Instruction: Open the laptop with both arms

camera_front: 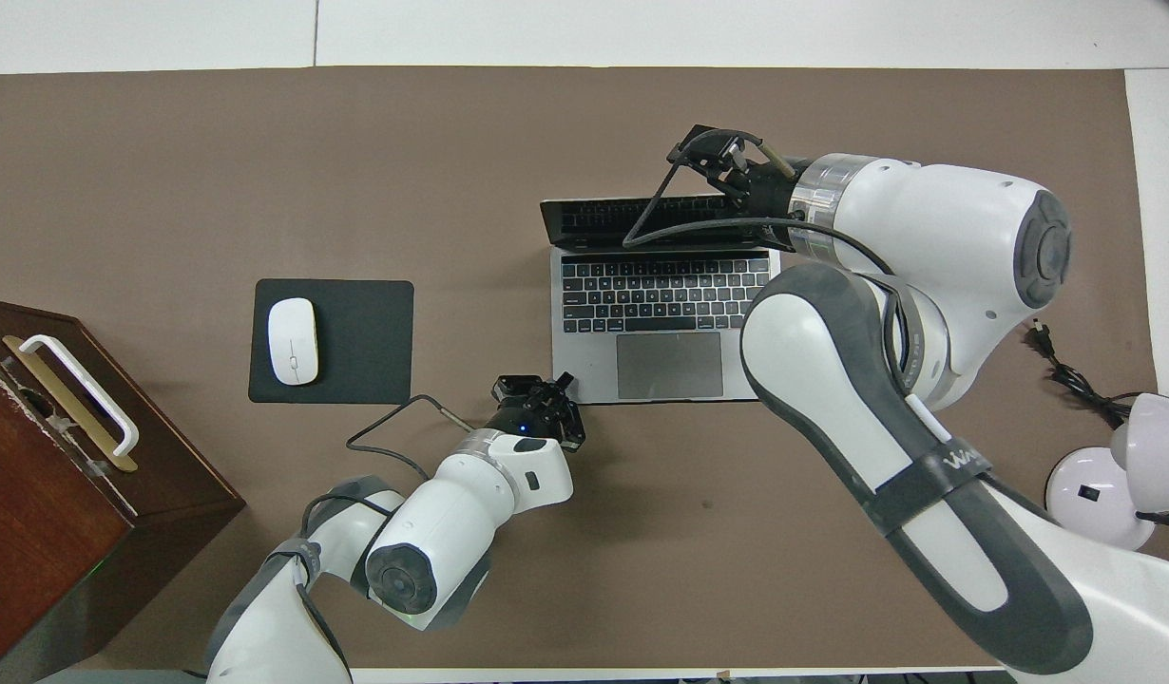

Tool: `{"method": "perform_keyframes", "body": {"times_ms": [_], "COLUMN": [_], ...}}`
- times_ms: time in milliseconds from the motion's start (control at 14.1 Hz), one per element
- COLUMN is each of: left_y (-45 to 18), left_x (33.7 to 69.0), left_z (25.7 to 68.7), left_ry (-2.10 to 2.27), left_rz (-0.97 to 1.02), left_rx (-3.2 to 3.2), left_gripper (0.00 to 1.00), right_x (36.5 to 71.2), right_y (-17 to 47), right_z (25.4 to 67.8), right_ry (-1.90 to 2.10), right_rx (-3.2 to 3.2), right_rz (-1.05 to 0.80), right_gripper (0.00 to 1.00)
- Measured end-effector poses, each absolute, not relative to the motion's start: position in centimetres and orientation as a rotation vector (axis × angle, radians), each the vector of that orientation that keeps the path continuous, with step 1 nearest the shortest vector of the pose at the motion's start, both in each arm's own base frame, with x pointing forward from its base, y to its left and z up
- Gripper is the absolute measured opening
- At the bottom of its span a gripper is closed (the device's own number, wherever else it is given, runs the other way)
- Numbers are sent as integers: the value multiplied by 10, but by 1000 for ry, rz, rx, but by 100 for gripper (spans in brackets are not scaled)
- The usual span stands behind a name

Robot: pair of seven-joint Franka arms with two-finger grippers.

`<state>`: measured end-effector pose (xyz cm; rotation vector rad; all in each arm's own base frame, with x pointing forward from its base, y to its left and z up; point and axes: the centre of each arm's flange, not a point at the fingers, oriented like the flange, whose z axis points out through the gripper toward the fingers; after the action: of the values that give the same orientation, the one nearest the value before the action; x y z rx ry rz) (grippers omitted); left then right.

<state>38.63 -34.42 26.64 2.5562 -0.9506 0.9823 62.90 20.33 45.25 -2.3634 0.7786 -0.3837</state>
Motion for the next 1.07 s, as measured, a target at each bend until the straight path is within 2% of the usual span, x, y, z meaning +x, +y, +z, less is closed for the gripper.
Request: {"method": "perform_keyframes", "body": {"times_ms": [641,854,1068], "left_y": [-344,-344,-344], "left_x": [386,386,386], "left_z": [266,266,266], "left_ry": [-951,-951,-951], "left_rz": [982,982,982], "left_rx": [2556,2556,2556], "left_gripper": [1,1,1], "right_x": [640,640,632], "right_y": [197,205,213], "right_z": [456,469,499], "right_ry": [730,734,748], "right_rx": [-2380,-2377,-2358], "right_rz": [-418,-324,-228], "right_gripper": [100,100,100]}}
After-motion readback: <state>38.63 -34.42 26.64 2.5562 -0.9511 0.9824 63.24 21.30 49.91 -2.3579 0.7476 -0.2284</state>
